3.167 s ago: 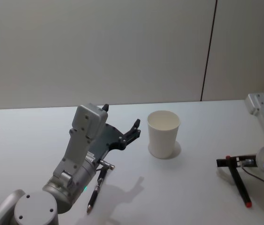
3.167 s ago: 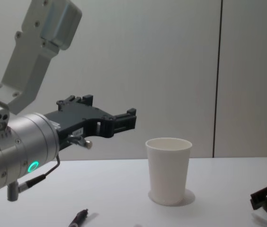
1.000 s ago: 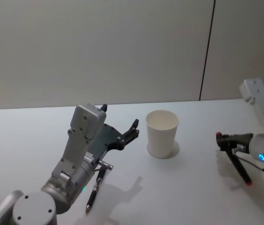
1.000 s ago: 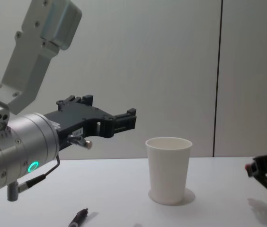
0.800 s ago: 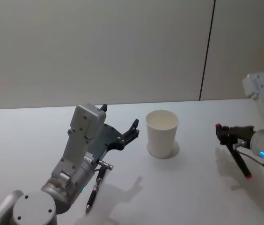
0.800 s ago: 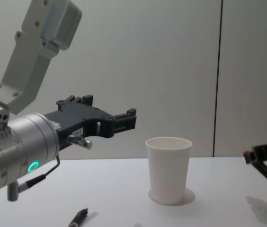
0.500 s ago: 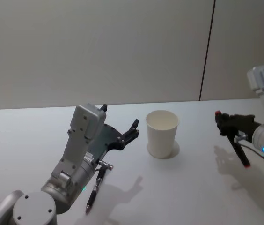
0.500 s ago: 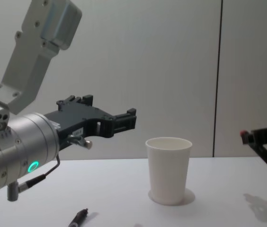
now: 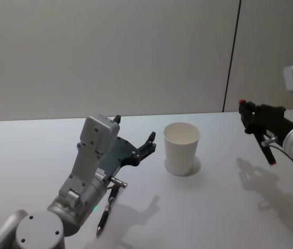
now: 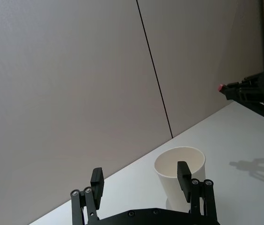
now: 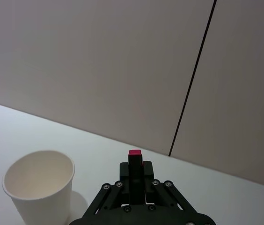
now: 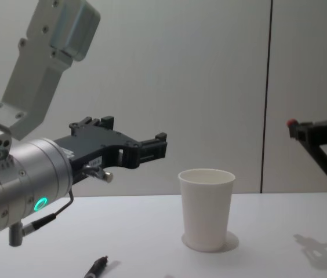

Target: Place the pen into the pen holder.

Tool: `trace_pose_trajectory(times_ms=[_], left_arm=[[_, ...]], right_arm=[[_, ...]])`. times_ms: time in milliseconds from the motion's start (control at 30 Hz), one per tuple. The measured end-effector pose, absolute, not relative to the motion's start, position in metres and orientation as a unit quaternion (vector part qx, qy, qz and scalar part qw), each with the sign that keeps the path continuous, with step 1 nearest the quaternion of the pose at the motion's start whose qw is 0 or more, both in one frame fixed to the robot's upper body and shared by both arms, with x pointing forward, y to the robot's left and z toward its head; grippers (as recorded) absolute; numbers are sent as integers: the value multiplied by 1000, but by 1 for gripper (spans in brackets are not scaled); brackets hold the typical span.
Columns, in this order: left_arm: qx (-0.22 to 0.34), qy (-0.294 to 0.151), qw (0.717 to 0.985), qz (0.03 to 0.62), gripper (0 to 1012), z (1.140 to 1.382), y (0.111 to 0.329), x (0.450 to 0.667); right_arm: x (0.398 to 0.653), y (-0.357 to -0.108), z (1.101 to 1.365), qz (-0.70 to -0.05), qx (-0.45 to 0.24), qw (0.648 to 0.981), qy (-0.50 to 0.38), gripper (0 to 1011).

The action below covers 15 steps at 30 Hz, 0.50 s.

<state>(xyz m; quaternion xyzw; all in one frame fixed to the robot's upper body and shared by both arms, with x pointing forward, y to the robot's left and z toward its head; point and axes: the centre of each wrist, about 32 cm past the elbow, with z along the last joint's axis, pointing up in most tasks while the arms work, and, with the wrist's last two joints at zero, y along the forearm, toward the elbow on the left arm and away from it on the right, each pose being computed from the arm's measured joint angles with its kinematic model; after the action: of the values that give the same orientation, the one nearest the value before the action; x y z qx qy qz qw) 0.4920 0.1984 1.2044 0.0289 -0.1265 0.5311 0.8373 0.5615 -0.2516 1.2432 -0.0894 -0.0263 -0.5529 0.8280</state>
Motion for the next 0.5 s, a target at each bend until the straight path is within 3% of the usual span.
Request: trace_pose_trajectory(times_ms=[500], left_arm=[[29, -126, 837, 531, 1003, 1204, 198, 492]], right_arm=[[573, -250, 1237, -531, -17, 839, -119, 159]])
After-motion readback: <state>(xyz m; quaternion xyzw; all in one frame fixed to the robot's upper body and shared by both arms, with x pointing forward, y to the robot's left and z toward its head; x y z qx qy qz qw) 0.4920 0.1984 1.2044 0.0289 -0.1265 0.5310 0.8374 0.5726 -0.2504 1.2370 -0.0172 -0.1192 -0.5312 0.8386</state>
